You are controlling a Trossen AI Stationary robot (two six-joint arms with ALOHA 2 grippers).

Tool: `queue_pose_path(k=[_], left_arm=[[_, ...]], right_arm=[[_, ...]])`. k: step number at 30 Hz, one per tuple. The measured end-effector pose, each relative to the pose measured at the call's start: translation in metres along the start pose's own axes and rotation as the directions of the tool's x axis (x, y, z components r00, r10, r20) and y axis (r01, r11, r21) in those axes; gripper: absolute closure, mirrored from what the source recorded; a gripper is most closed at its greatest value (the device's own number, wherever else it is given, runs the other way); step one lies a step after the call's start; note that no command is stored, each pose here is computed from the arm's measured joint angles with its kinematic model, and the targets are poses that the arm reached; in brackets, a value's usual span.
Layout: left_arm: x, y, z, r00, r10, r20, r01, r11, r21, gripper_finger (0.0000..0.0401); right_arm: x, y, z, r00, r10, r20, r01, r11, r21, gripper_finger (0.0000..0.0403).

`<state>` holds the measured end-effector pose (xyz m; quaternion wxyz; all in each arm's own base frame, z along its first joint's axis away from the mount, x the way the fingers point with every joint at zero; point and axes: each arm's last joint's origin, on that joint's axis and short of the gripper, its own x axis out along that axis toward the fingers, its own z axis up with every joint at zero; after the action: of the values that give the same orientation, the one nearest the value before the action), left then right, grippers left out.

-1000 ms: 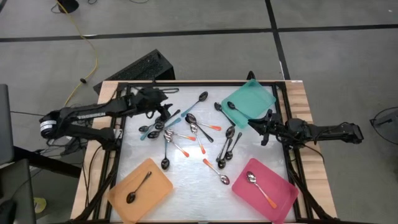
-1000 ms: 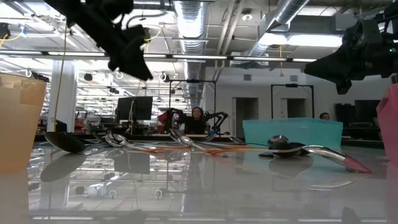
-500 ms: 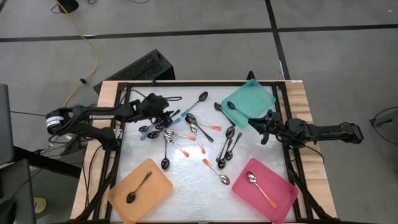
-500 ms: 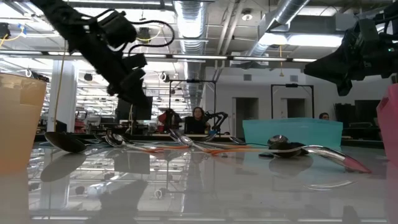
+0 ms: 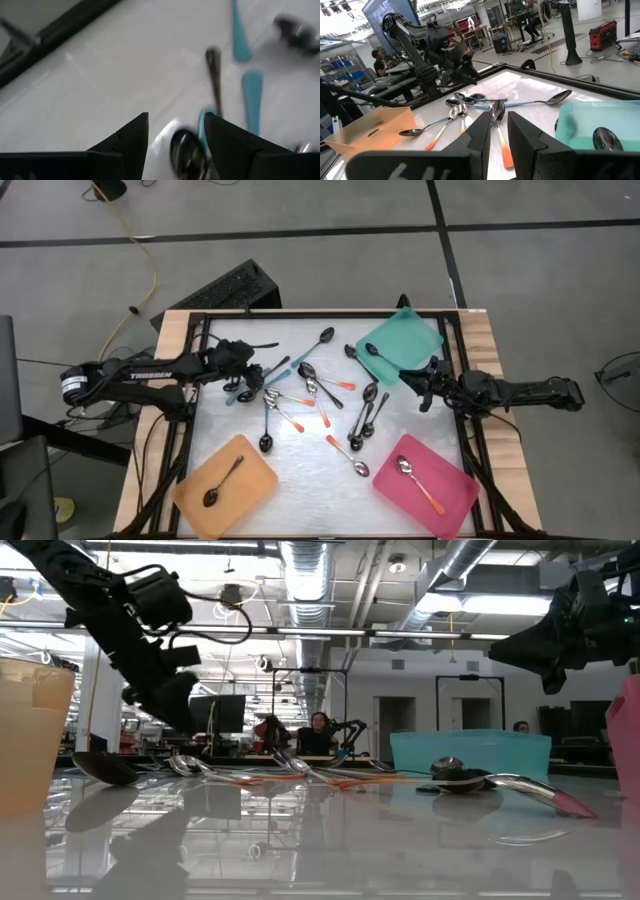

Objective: Sort silverware by color (type)
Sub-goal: Put the blue spoon into the blue bin

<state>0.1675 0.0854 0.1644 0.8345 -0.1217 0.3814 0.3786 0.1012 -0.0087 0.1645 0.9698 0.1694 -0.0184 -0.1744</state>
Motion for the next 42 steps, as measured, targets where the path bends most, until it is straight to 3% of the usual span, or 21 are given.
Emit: queue_pose_path(k=[6, 21, 36, 42], left_arm=[[0.0, 0.002, -0.013, 0.992, 0.027, -0.124, -0.027, 1.0, 0.002, 0.0224], [-0.007, -0.015, -0.02, 0.99, -0.026, -0.141, 0.031, 0.999, 0.03, 0.0224], [-0.008, -0.015, -0.023, 0.987, 0.008, -0.16, -0.002, 0.999, 0.041, 0.0224], [0.0, -0.012, -0.045, 0.982, 0.002, -0.187, -0.001, 1.0, 0.007, 0.0224]], right_arm=[[0.0, 0.0, 0.0, 1.0, -0.001, 0.0, 0.001, 1.0, -0.001, 0.0322], [0.0, 0.0, 0.0, 1.0, 0.0, 0.0, 0.0, 1.0, 0.008, 0.0322], [0.0, 0.0, 0.0, 1.0, 0.0, -0.001, 0.0, 1.0, 0.007, 0.0322], [0.0, 0.0, 0.0, 1.0, 0.0, 0.0, 0.0, 1.0, 0.007, 0.0322]])
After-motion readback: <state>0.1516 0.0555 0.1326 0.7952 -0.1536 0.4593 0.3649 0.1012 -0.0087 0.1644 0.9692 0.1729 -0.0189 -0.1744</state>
